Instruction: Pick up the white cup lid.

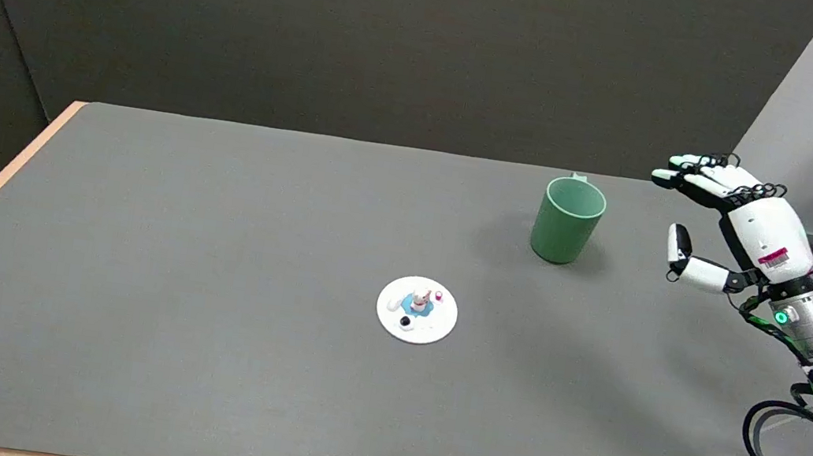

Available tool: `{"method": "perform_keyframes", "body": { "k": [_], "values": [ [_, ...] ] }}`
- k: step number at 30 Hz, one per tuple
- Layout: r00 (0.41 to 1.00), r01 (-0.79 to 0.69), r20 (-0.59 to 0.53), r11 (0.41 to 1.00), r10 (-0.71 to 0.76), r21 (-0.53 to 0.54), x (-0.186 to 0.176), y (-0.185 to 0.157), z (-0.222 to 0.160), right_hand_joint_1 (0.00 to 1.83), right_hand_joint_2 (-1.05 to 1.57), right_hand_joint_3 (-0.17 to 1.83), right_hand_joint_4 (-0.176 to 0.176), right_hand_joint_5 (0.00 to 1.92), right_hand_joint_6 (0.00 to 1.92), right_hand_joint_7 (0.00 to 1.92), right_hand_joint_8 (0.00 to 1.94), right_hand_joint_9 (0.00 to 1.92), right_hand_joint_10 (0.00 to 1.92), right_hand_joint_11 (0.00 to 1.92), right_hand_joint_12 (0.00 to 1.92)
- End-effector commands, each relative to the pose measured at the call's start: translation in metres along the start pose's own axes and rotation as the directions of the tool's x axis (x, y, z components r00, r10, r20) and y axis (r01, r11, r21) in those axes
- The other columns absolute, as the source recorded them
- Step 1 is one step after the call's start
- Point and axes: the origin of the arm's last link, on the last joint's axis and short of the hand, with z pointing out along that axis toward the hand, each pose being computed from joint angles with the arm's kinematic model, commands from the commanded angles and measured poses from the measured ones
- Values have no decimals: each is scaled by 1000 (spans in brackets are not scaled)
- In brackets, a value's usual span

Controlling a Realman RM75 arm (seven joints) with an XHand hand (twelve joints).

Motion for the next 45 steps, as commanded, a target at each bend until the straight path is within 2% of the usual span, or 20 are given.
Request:
{"method": "perform_keyframes", "body": {
  "k": [1,11,19,21,23,25,32,33,34,35,36,38,39,40,42,43,45],
  "values": [
    [1000,-20,-11,1000,20,-2,0,-3,6,771,778,1096,30,627,234,451,131,418,141,376,329],
    [999,-42,20,999,42,2,-8,-9,10,768,774,1097,29,624,234,450,131,419,143,377,329],
    [992,-121,35,990,118,79,-18,-39,24,768,781,1096,29,619,232,470,133,444,144,395,333],
    [989,-143,40,985,140,94,-20,-48,30,787,803,1080,27,613,229,510,140,498,148,386,390],
    [984,-175,40,978,172,110,-23,-59,37,819,833,1045,23,608,216,537,142,546,164,242,598],
    [981,-193,46,973,189,122,-25,-67,42,832,844,1027,20,602,208,547,141,565,173,174,684],
    [966,-255,77,950,245,180,-33,-97,55,841,858,1004,19,591,197,550,139,578,188,105,781],
    [965,-262,80,947,251,185,-33,-100,56,823,941,868,17,580,183,547,167,543,291,-1,737],
    [961,-276,85,942,265,190,-34,-105,58,868,879,951,16,580,164,577,132,458,447,-1,683],
    [957,-288,91,938,275,194,-36,-110,60,865,897,923,15,578,165,584,141,424,495,-1,784],
    [955,-296,94,935,283,197,-37,-113,61,828,978,804,17,565,181,572,181,364,576,-1,873],
    [947,-317,112,927,300,202,-42,-122,64,836,971,812,16,564,173,583,173,286,686,-1,962],
    [946,-322,118,924,303,206,-43,-125,65,885,889,922,15,564,173,594,158,269,710,-1,1033],
    [943,-328,126,921,307,211,-45,-129,67,889,875,939,15,563,173,598,157,257,724,-1,1048],
    [937,-343,143,914,318,218,-50,-136,68,827,964,811,16,562,174,590,175,267,715,-1,946],
    [935,-349,147,910,323,223,-52,-139,70,822,962,803,16,564,177,590,180,326,650,-1,899],
    [932,-358,153,904,329,235,-55,-146,72,858,863,937,15,581,160,619,143,445,491,-1,775]
  ]
}}
